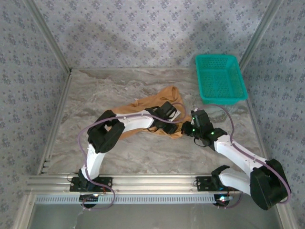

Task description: Fold the inside-out t-shirt

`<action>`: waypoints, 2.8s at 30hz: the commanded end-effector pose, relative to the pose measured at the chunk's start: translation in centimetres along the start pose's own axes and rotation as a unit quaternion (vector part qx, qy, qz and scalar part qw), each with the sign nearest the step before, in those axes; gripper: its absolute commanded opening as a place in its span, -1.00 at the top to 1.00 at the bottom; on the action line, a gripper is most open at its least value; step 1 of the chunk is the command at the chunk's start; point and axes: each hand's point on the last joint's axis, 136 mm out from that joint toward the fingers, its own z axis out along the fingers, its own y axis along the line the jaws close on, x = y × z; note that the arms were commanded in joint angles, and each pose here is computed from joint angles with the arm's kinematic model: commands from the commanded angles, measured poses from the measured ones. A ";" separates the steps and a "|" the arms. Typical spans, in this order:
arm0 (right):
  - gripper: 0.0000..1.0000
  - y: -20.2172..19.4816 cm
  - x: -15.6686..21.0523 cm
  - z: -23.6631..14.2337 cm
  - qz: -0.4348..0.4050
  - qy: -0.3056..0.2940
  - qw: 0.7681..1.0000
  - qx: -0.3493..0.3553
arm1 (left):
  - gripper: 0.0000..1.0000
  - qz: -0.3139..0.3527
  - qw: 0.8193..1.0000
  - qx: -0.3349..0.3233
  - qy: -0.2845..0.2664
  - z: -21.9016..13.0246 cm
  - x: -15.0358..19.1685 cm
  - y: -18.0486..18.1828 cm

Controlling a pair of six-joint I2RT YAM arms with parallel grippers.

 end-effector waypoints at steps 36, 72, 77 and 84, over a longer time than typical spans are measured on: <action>0.53 -0.4 -1.9 -0.2 0.036 0.040 0.998 0.012 | 0.97 -0.169 0.916 0.326 -0.161 -9.1 -4.4 -2.5; 0.13 2.5 -2.2 2.4 0.266 -0.024 0.964 -0.012 | 1.00 -0.195 0.919 0.298 -0.169 -8.7 -4.8 -2.0; 0.11 1.5 -1.9 2.6 0.303 -0.049 0.952 0.002 | 1.00 -0.201 0.915 0.303 -0.175 -8.7 -4.9 -2.1; 0.27 1.2 -2.4 2.7 0.334 -0.072 0.940 0.003 | 1.00 -0.209 0.909 0.311 -0.184 -8.8 -5.0 -2.0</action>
